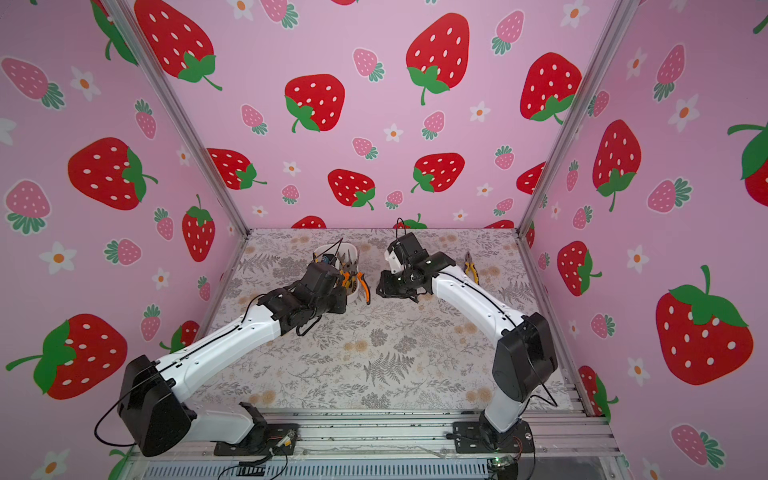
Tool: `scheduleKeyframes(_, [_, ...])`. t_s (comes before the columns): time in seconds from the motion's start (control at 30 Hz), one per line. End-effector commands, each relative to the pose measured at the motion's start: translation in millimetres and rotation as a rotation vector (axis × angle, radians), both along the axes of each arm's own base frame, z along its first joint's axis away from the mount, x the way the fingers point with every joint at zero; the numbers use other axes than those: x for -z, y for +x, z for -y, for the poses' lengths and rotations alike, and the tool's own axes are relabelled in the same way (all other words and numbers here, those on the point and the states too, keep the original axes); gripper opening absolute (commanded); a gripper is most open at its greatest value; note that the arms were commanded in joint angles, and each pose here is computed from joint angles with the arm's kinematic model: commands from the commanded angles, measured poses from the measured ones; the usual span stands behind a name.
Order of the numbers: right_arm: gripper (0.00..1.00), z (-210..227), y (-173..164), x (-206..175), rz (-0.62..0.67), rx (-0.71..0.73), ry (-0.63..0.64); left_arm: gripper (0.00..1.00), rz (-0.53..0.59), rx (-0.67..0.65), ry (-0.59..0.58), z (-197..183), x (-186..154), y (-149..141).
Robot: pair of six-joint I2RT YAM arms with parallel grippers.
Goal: Take the pliers out of the storage box
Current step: Place the pliers at the center of the board.
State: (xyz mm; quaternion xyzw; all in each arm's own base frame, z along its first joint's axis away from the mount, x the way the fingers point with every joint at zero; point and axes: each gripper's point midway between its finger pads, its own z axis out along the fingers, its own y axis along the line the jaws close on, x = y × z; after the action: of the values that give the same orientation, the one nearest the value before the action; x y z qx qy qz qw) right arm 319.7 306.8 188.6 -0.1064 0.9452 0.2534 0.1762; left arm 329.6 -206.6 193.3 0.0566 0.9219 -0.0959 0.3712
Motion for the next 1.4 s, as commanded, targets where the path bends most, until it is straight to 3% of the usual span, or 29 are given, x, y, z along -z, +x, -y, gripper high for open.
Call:
scheduleKeyframes(0.0, [0.34,-5.7,-3.5,3.0,-0.007,0.012,-0.041,0.00,0.068,-0.008,-0.098,16.1,-25.7,6.7])
scheduleKeyframes(0.53, [0.33,-37.8,-6.6,9.4,-0.037,-0.027,-0.024,0.00,0.065,0.061,-0.143,62.0,-29.7,-1.9])
scheduleKeyframes(0.9, [0.34,19.9,6.7,-14.1,0.106,0.095,-0.210,0.00,0.102,0.057,0.021,49.8,-23.9,-3.7])
scheduleKeyframes(1.1, [0.40,45.6,22.5,-39.5,0.143,0.200,-0.166,0.00,0.103,0.081,0.042,53.8,-12.3,-14.4])
scheduleKeyframes(1.37, [0.47,30.7,41.1,-57.4,0.124,0.207,-0.112,0.00,0.126,0.106,0.059,65.0,-11.6,-24.2])
